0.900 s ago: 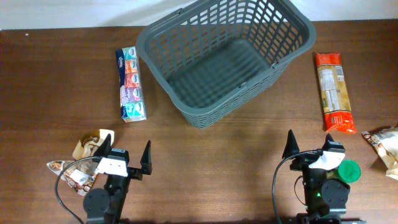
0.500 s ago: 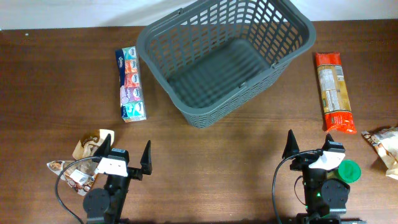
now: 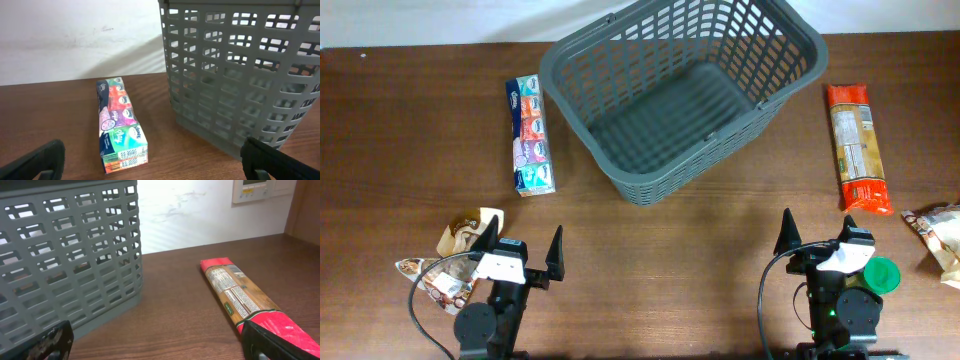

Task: Pack container
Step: 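Raise both grippers from rest toward the grey basket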

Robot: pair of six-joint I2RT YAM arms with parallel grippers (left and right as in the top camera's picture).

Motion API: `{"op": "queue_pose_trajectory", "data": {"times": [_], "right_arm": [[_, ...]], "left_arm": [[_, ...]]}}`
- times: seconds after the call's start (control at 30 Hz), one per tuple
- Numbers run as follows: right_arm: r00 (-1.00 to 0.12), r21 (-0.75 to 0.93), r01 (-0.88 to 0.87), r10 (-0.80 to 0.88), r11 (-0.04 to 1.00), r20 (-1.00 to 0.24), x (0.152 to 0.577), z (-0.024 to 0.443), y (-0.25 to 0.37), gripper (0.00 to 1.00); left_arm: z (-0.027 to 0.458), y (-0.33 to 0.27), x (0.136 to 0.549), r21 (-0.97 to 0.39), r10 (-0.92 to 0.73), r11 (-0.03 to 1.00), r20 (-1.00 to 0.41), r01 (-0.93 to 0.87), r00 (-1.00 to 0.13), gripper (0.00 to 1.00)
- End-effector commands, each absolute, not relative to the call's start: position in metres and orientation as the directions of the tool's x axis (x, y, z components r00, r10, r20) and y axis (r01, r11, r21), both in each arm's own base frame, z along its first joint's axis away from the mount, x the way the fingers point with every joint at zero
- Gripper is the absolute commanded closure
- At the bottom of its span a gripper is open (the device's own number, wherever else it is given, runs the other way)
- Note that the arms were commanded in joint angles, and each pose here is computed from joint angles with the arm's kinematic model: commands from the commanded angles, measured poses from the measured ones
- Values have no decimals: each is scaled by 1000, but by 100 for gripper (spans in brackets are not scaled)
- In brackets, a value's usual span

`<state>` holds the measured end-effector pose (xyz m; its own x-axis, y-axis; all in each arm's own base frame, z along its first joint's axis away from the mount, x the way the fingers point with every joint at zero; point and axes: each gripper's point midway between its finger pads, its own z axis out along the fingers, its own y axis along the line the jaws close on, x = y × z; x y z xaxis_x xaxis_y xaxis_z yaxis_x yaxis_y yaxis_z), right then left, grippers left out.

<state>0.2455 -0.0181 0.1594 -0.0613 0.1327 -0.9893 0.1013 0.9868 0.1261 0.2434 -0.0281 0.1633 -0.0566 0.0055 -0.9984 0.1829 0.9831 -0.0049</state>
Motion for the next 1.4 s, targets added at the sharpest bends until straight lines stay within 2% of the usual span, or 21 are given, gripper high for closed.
{"op": "queue_pose_trajectory", "data": {"times": [0.0, 1.2, 1.37], "right_arm": [[-58, 128, 111, 135, 986, -989, 245, 157, -19, 1], [-59, 128, 111, 135, 986, -989, 245, 157, -19, 1], [-48, 129, 110, 135, 985, -990, 245, 160, -19, 1]], "left_arm": [[162, -27, 243, 11, 21, 984, -998, 178, -55, 1], [162, -28, 243, 11, 21, 984, -998, 179, -54, 1], [176, -28, 244, 24, 23, 983, -1000, 180, 3, 1]]}}
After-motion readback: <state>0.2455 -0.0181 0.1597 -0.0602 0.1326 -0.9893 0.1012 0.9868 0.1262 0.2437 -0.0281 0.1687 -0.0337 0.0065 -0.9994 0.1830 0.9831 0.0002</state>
